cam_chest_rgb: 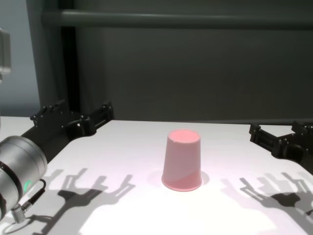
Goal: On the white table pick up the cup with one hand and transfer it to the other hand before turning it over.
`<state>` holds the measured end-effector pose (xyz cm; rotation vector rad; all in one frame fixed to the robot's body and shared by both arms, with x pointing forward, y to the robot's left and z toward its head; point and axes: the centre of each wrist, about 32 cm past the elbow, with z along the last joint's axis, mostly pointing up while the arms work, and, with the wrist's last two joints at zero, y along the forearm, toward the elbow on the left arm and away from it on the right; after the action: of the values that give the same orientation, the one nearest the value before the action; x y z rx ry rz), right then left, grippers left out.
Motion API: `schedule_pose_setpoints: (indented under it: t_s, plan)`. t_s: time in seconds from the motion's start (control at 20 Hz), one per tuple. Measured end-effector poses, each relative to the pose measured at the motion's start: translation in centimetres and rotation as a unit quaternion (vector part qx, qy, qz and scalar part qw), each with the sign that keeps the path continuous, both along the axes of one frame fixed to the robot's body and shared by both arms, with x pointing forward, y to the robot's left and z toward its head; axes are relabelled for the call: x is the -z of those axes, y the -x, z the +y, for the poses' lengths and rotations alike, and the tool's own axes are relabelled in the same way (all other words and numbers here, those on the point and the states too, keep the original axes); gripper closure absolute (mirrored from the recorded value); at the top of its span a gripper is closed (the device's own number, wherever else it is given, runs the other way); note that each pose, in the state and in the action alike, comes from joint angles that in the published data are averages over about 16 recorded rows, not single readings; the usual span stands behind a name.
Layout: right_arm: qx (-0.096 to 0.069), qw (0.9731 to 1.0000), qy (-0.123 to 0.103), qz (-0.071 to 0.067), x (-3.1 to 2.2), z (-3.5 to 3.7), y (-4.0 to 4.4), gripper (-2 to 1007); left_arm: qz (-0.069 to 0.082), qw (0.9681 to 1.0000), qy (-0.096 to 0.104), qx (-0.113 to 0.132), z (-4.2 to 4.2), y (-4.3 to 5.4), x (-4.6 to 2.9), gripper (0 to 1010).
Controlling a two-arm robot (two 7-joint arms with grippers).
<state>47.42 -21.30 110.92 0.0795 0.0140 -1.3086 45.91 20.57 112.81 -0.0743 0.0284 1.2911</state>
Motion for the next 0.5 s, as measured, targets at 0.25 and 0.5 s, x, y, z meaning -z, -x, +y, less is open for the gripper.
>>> schedule_pose_setpoints:
  t_s: [0.25, 0.5]
  plan:
    - [0.001, 1.0, -0.003, -0.001, 0.01, 0.01, -0.03, 5, 0.0, 1.0, 0.0, 0.0, 0.0, 0.0, 0.0, 9]
    - [0.0, 1.0, -0.002, 0.0, 0.0, -0.03, -0.04, 5, 0.0, 1.0, 0.0, 0.0, 0.0, 0.0, 0.0, 9]
